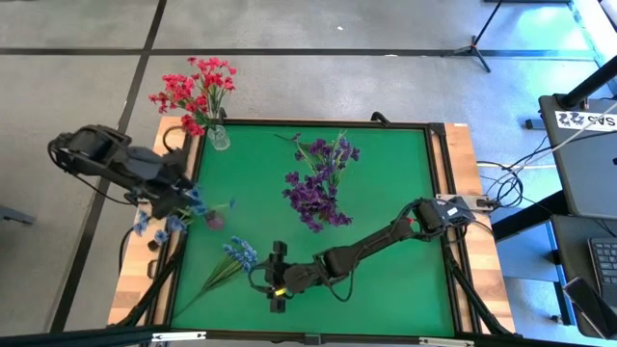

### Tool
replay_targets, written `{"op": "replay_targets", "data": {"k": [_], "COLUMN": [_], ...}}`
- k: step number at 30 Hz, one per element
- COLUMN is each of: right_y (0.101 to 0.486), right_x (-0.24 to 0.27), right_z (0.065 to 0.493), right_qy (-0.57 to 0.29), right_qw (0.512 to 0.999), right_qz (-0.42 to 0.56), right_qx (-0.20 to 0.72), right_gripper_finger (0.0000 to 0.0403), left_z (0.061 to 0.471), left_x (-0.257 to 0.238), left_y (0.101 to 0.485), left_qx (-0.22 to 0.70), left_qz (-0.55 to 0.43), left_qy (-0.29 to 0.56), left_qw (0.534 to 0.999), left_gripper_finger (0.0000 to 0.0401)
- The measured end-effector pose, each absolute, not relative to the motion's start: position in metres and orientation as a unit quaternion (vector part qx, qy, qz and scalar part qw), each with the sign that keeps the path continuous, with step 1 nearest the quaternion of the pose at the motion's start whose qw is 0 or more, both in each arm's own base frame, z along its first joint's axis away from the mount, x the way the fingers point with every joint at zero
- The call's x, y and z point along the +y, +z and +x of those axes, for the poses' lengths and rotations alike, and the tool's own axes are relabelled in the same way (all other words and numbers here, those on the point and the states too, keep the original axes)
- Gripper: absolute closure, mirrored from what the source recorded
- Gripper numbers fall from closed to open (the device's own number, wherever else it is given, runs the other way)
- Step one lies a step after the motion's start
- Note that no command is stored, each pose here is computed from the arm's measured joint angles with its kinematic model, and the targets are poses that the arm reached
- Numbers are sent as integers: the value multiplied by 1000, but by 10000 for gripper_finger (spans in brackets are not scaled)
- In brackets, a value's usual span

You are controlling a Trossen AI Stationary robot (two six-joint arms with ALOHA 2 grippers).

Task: Sort flowers into vase by color
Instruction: Put the right blue flowers into the violet vase, then put the blue flowers into the violet vase

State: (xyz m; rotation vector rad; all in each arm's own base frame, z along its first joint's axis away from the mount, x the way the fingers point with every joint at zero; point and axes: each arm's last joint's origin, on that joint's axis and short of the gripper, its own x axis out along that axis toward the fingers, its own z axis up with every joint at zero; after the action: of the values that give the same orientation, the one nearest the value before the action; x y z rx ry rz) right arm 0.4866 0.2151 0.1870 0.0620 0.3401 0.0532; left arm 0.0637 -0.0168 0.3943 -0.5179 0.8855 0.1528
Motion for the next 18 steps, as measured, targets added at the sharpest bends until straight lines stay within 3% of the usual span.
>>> {"op": "replay_targets", "data": {"k": [4, 10, 18], "right_y": [187, 205, 233], "right_x": [215, 218, 227], "right_z": [487, 481, 457], "right_qy": [27, 29, 1], "right_qw": [985, 987, 980], "right_qz": [27, -4, -35], "right_qx": [169, 157, 193], "right_gripper_finger": [173, 173, 173], "left_z": [60, 76, 127], "left_x": [-14, -21, -51], "left_y": [417, 450, 435], "left_qx": [367, 261, 359], "left_qz": [-257, -294, -257], "left_qy": [73, -5, -62], "left_qw": [891, 919, 895], "left_gripper_finger": [166, 166, 166]}}
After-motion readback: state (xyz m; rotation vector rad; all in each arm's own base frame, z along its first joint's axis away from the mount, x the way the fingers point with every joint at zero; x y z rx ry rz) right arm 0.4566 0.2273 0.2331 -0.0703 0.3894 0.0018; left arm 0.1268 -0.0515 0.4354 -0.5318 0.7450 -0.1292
